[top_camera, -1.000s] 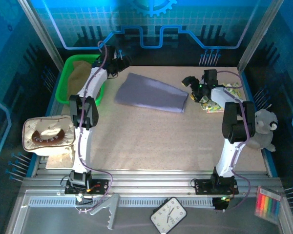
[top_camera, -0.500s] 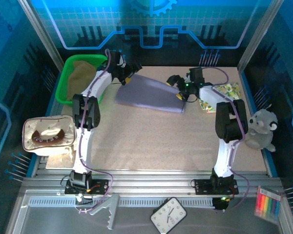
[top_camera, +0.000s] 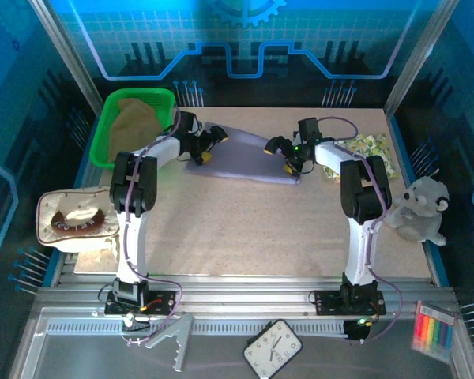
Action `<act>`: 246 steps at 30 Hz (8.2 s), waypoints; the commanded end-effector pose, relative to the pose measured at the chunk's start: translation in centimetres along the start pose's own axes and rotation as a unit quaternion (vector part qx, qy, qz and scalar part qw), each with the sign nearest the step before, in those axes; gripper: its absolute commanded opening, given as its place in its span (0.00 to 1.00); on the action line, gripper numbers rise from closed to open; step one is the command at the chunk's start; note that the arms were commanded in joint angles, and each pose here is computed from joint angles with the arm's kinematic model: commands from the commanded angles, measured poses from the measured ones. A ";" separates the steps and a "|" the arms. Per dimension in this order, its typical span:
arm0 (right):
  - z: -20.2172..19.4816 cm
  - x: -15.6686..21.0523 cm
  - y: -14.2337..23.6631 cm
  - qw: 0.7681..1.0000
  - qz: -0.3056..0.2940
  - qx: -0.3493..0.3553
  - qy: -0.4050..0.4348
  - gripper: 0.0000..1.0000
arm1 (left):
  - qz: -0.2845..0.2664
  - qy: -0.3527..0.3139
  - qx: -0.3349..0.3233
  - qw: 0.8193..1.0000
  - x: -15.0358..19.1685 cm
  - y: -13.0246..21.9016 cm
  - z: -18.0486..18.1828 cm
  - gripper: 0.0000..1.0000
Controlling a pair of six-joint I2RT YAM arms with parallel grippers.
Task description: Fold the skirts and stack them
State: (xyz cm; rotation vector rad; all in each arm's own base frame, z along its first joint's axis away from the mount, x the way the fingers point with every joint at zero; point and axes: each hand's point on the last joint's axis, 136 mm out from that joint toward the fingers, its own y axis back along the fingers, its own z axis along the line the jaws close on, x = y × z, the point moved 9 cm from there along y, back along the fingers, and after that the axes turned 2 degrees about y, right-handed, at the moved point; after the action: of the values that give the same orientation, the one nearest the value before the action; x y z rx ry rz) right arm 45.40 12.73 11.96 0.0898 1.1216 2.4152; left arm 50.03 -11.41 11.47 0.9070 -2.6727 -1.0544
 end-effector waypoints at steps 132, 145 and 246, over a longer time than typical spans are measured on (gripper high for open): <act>-7.3 16.0 16.3 0.985 -0.095 0.066 -0.127 1.00 | -0.041 0.057 -0.149 0.986 10.5 18.4 5.1 0.99; -7.9 16.6 12.1 0.974 -0.049 0.006 -0.221 0.93 | -0.001 0.052 -0.139 0.989 11.2 16.2 3.8 0.99; 18.5 21.8 -5.0 0.812 0.065 -0.002 0.580 0.00 | 0.055 0.088 -0.210 0.972 12.9 9.9 11.3 0.00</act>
State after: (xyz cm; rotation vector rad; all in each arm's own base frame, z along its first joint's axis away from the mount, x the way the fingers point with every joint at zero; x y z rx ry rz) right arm 32.48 37.01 14.54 -1.5651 1.7684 2.4400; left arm 32.17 -6.92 9.58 0.7670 -2.2662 -1.3609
